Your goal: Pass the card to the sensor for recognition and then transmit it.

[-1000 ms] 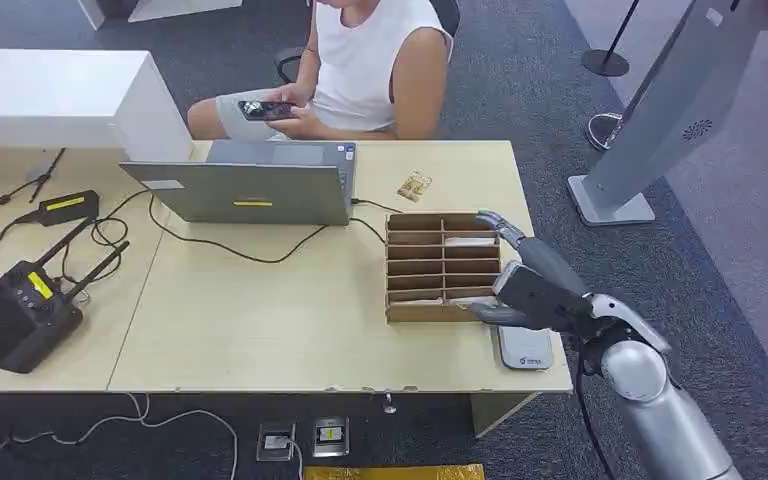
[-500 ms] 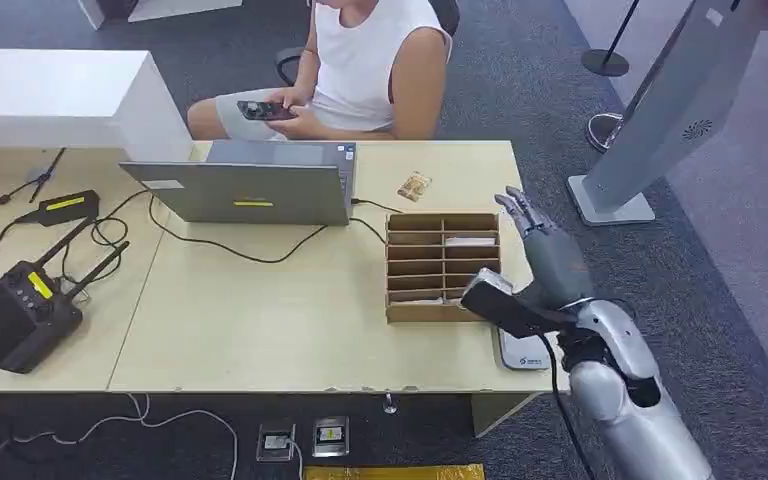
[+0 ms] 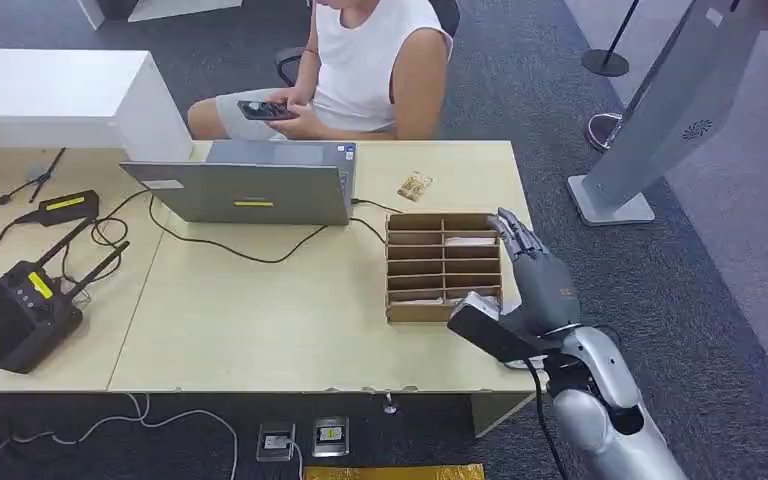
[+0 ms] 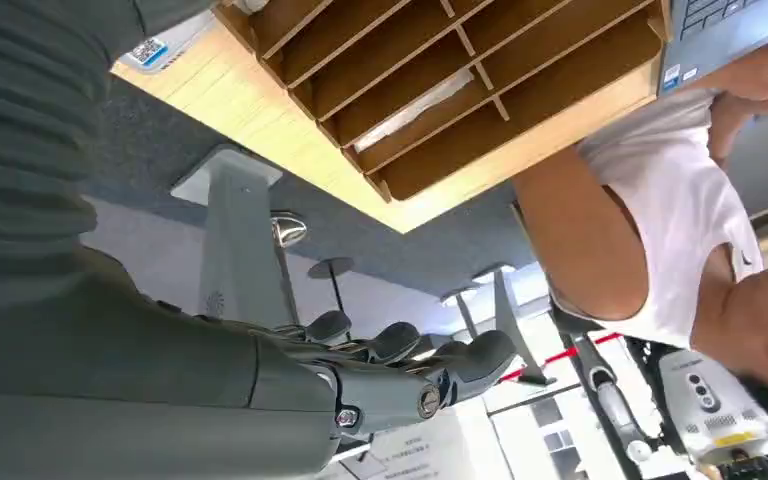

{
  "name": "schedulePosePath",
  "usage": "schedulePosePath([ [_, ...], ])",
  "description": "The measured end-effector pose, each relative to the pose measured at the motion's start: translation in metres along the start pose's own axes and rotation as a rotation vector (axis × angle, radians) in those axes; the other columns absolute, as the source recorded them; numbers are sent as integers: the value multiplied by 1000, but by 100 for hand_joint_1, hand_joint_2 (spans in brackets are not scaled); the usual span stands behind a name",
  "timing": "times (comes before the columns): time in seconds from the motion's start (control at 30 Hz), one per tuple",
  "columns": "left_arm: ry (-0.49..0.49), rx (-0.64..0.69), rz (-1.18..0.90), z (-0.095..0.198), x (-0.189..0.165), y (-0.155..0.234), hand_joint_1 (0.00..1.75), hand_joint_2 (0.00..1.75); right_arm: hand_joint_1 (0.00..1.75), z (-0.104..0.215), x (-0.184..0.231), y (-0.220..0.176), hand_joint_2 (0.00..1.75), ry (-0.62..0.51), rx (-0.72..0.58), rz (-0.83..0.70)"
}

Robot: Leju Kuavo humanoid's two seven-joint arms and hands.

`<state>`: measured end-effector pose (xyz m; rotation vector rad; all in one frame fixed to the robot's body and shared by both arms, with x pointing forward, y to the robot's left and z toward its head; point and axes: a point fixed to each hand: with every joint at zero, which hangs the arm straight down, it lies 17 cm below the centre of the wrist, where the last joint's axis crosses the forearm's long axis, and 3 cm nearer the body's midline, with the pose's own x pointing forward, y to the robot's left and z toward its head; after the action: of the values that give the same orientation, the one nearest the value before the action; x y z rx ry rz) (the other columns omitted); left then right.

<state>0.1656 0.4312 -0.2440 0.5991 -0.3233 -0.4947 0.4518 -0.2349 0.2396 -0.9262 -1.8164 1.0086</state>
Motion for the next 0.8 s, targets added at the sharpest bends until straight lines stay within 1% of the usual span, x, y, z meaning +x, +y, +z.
schedulePosePath([
  [0.27,1,0,4,0,0,-1,0,0,0,5,4,1,175,-3,-1,51],
  [0.57,-1,0,1,0,1,-1,0,0,0,16,9,21,175,-7,21,58],
  [0.8,1,0,6,0,1,-1,0,0,0,22,8,44,175,-11,75,58],
])
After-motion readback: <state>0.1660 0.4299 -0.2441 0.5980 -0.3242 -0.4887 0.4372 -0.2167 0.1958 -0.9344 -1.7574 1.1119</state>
